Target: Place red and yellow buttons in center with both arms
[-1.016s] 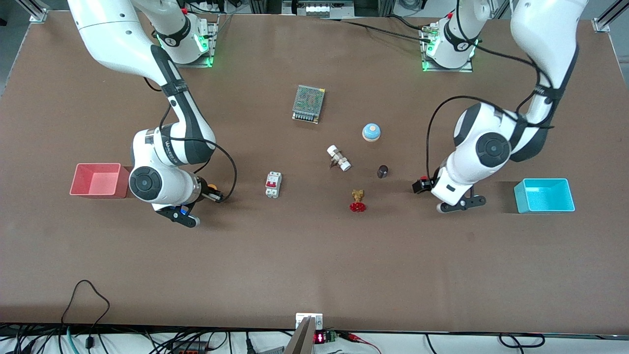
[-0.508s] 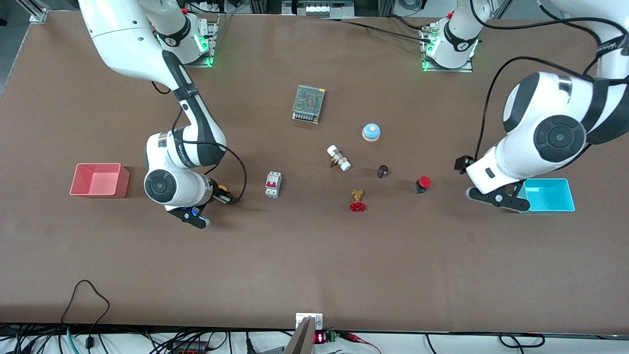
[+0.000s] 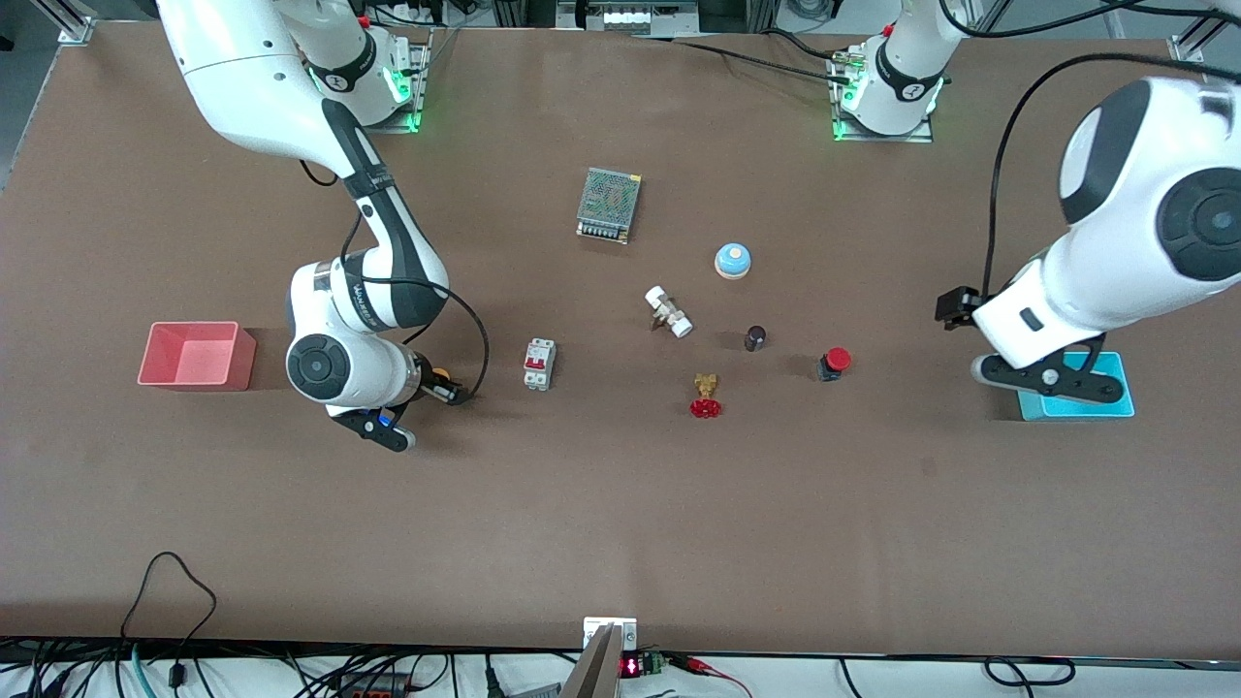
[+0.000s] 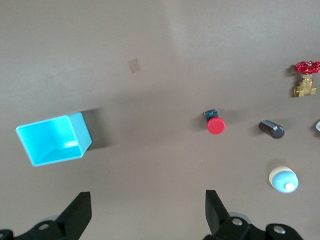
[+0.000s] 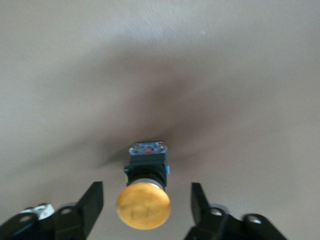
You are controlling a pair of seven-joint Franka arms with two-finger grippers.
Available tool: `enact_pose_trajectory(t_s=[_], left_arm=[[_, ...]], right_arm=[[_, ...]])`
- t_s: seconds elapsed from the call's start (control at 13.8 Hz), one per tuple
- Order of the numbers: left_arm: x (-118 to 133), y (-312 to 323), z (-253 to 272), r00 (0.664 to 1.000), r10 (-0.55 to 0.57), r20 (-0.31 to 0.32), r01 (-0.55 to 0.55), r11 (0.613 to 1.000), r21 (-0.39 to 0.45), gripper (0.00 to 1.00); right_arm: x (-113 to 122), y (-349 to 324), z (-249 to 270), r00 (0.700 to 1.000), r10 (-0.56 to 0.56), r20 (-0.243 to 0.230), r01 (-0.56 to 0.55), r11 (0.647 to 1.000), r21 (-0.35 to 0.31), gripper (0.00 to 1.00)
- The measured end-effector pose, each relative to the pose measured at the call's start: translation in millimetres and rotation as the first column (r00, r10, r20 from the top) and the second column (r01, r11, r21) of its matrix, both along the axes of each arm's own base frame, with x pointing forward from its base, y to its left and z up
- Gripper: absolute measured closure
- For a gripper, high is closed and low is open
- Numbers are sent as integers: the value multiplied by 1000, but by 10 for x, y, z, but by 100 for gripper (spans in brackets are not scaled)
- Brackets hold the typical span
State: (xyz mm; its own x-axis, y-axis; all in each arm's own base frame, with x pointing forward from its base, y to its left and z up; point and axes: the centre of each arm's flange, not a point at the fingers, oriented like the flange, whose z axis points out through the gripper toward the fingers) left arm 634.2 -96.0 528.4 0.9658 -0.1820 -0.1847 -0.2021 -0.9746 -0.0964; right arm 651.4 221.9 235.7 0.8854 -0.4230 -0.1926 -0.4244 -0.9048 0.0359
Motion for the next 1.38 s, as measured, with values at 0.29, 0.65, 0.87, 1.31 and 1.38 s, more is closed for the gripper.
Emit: enact_pose_trajectory(t_s=[0.29,0.65,0.87,1.31,1.38], left_arm=[[-27,303,430,992,118,37,-113,986,-122,0],[-501,850,799,960,198,199,-164,971,-172,0],[-770,826,724,965,183,187,-156,976,-150,0],[-726,816,728,964,167,207,-144,982,-120,0],[-723,828,764,962,169,214,-146,982,-122,0]], right_arm=[[150,-3,801,997,0,74,-2,1000,27,0],[-39,-445,2290,981,105,160,-104,994,-15,0],[-88,-1125,2632,970,198,143,-197,980,-24,0],[-347,-2605,3308,948,255,190,-261,965,10,0],[-424,-2708,3427,946,255,202,-263,965,14,0]])
